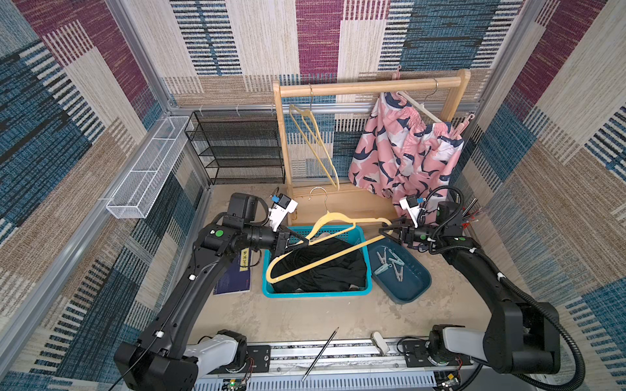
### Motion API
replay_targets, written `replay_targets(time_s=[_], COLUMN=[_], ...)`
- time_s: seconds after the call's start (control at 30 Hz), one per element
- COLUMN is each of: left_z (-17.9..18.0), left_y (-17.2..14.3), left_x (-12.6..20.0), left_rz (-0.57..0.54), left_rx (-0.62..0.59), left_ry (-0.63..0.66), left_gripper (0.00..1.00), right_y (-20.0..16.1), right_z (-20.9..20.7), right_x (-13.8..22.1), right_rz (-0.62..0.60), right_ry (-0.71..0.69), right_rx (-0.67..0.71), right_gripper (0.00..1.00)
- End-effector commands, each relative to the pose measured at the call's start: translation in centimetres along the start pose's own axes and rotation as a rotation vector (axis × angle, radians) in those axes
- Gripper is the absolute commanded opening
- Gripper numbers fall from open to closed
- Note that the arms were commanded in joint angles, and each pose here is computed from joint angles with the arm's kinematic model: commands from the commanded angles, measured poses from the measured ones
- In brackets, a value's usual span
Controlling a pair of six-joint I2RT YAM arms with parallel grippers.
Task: Remove the clothespins securing shorts to the hanger
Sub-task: Place the hanger on the clothesline.
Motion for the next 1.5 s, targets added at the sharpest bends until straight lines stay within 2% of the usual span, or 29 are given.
replay_targets(time_s=[0.0,0.07,0.17,0.2,0.33,0.43,0.63,0.77,0.97,1.27,1.47], left_z=[-0.2,-0.1,0.1,0.1,0.2,0.4,1.4,2.1,2.6,3.0,3.0], left_y=[-0.1,-0.2,-0.2,-0.2,-0.1,0.0,0.6,1.2,1.8,1.1,1.1], left_x=[0.0,0.0,0.0,0.0,0.1,0.2,0.1,0.5,1.6,1.7,1.7], left_rz=[-0.002,0.001,0.000,0.000,-0.002,-0.006,-0.031,-0.061,-0.126,-0.114,-0.111], left_rx=[-0.026,-0.022,-0.021,-0.022,-0.023,-0.020,0.002,0.022,0.031,0.050,0.048], left_ry=[-0.029,-0.018,0.011,0.016,0.051,0.080,0.170,0.274,0.415,0.444,0.451], left_gripper=[0.00,0.00,0.02,0.06,0.41,0.60,0.81,0.87,0.89,0.89,0.89], right_y=[0.8,1.1,1.4,1.5,1.8,2.0,2.2,2.5,2.3,2.3,4.0], right_z=[1.1,1.6,2.3,2.7,4.2,5.3,7.0,7.3,6.2,4.4,4.4], right_x=[0.2,0.4,0.7,0.8,1.5,2.0,3.0,3.6,3.5,3.2,4.0], right_rz=[-0.024,-0.030,-0.041,-0.046,-0.068,-0.074,-0.082,-0.081,-0.071,-0.130,-0.192], right_ry=[0.069,0.069,0.067,0.067,0.041,0.009,-0.091,-0.188,-0.258,-0.320,-0.443], right_rx=[0.060,0.062,0.065,0.068,0.070,0.062,0.043,0.034,-0.020,-0.111,-0.153], right_gripper=[0.30,0.13,0.00,0.00,0.00,0.00,0.00,0.00,0.00,0.00,0.00])
Point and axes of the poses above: each gripper's point midway between its finger pads, its own x axis back along the fingers, its own z axis along the line the jaws close on, y = z × x, the point moved 9 cm from there along x, back along the fingers, and after that the axes turned 1 degree about -x, right-handed, at the moved point
